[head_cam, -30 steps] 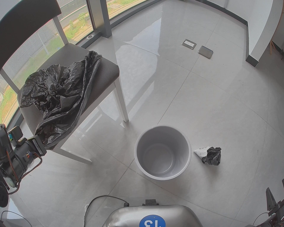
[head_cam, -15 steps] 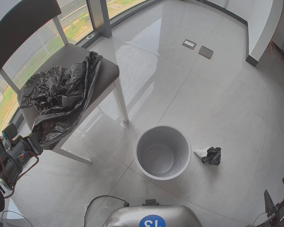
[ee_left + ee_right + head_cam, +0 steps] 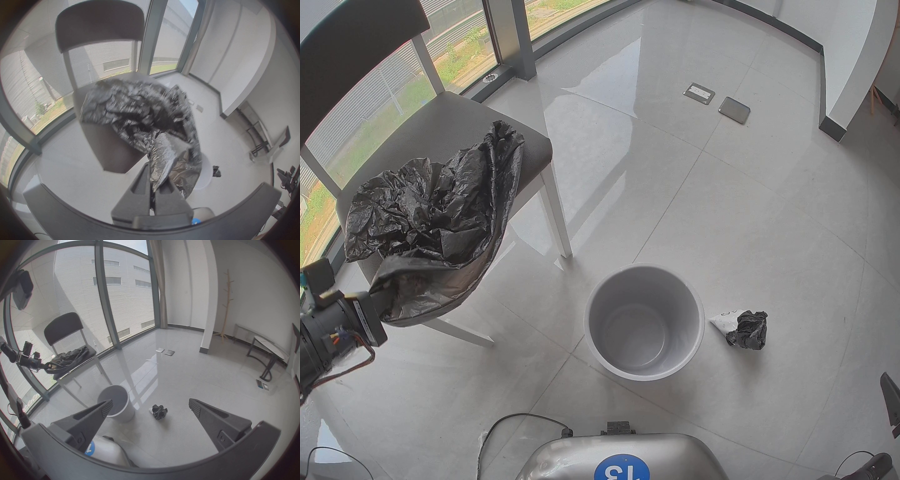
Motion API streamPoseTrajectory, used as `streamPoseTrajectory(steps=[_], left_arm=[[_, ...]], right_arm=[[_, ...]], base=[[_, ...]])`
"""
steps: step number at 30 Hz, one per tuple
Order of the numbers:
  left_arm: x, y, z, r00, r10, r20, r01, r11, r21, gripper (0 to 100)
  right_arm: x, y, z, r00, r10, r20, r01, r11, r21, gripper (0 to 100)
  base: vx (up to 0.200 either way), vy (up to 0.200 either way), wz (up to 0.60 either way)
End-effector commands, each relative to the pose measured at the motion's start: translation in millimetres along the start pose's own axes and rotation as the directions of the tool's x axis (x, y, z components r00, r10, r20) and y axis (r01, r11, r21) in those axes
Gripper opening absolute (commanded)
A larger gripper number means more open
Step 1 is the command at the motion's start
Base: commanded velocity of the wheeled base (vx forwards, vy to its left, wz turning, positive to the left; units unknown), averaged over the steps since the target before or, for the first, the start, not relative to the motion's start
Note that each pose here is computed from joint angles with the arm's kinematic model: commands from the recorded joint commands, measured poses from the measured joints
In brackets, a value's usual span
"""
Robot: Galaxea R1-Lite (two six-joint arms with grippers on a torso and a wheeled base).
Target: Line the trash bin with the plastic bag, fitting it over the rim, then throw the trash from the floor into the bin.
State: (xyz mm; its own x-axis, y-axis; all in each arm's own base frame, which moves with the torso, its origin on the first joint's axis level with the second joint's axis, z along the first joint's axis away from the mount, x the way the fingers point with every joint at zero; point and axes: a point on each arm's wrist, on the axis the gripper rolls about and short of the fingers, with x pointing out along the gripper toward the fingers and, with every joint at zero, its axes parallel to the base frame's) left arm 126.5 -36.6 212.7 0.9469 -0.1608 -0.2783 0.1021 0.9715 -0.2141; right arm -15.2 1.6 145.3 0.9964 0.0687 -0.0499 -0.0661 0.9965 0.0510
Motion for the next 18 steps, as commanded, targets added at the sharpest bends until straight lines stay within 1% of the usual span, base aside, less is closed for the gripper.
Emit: streamPoseTrajectory(steps=[1,4,6,7,9,12,14,18], left_arm=[[-17.6,-22.0,29.6,0.984,-0.150,0.092,0.148,0.989,0.026,0],[-16.7,-32.4,34.2,0.977,-0.201,0.075,0.198,0.979,0.046,0],[-14.0,-39.0,36.6,0.974,-0.216,0.066,0.212,0.975,0.060,0],[-14.0,-41.8,38.7,0.975,-0.210,0.070,0.205,0.976,0.074,0],[-17.1,-48.1,39.3,0.975,-0.216,0.054,0.209,0.971,0.114,0],[-23.6,-53.1,36.9,0.971,-0.237,-0.005,0.235,0.960,0.152,0],[-27.2,-56.1,36.5,0.966,-0.253,-0.047,0.257,0.951,0.170,0],[-33.6,-62.6,41.8,0.953,-0.297,-0.060,0.303,0.932,0.199,0]], right_arm=[[22.3,1.7,37.4,0.993,0.080,-0.088,-0.081,0.997,-0.004,100],[30.7,2.4,52.2,0.991,0.094,-0.097,-0.094,0.996,0.001,100],[36.2,3.0,57.5,0.988,0.113,-0.109,-0.113,0.994,0.004,100],[38.9,3.2,58.0,0.985,0.126,-0.119,-0.126,0.992,0.007,100],[41.8,3.1,57.4,0.981,0.125,-0.146,-0.125,0.992,0.006,100],[43.9,2.8,51.8,0.971,0.124,-0.206,-0.127,0.992,-0.001,100],[44.5,3.0,50.3,0.963,0.131,-0.237,-0.142,0.990,-0.027,100],[51.6,3.3,56.9,0.948,0.135,-0.287,-0.149,0.988,-0.027,100]], base=[[0.000,0.000,0.00],[0.000,0.000,0.00],[0.000,0.000,0.00],[0.000,0.000,0.00],[0.000,0.000,0.00],[0.000,0.000,0.00],[0.000,0.000,0.00],[0.000,0.000,0.00]])
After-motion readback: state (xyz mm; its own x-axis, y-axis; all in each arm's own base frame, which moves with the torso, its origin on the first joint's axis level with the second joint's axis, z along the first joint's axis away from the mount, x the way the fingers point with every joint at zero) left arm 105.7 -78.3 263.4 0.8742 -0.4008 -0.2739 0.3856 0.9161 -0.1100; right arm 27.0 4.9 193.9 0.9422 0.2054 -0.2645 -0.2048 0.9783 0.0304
